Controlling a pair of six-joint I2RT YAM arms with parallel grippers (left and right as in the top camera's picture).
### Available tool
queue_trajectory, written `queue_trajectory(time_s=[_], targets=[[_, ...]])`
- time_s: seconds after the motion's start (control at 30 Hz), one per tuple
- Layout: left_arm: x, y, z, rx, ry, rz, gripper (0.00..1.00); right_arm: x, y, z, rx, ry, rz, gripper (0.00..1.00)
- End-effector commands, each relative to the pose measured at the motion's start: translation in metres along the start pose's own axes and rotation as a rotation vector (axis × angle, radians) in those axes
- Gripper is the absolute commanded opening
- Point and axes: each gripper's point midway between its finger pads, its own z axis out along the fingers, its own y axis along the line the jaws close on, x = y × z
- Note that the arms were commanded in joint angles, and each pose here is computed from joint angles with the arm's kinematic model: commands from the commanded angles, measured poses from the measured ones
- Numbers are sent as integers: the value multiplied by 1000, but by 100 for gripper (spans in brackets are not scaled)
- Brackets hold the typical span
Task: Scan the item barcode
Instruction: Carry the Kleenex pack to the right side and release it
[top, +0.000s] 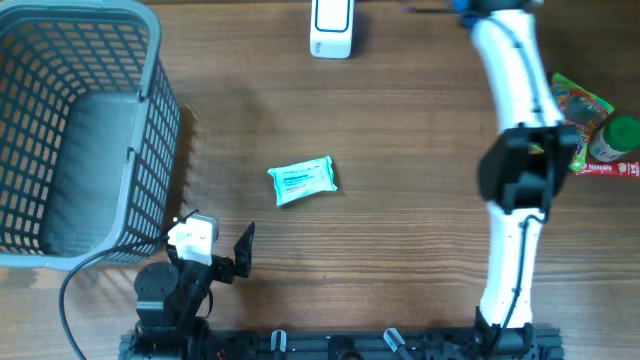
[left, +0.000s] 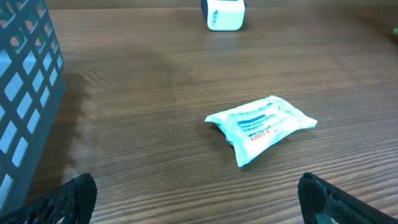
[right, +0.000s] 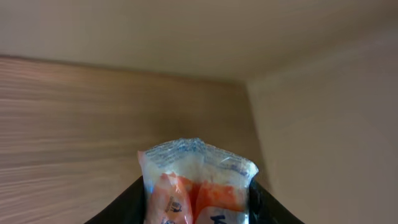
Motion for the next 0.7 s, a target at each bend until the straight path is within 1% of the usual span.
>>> queue_trajectory(time_s=[0.0,0.03,0.13,0.27,0.3,0.33,0.37,0.4,0.43,0.47,0.53,0.57,0.6,0.67], targets=[[1,3,1,-16,0,5,100,43,-4,56,-191,94,196,44],[1,3,1,-16,0,5,100,55,0,67,-284,119,211,44],[1,3,1,-16,0,5,100,91,20,90,-482,199,267,43],[1,3,1,-16,0,5,100,137,53,111,-640,299,295,43],[1,3,1,-16,0,5,100,143,56,113,-645,316,299,47],[1,3,1,-16,0,5,100,148,58,114,-644,330,309,65],[1,3,1,-16,0,5,100,148,58,114,-644,333,317,74],[1,3,1,-16,0,5,100,145,54,112,-639,336,341,90],[1,3,1,-16,0,5,100,140,50,108,-634,338,373,95],[1,3,1,-16,0,5,100,127,45,96,-658,324,422,100],[1,3,1,-16,0,5,100,90,41,56,-806,267,520,100],[1,3,1,-16,0,5,100,67,41,21,-945,229,568,100],[1,3,1,-16,0,5,100,40,41,-38,-1169,198,610,100],[1,3,1,-16,0,5,100,33,45,-88,-1315,221,596,100]])
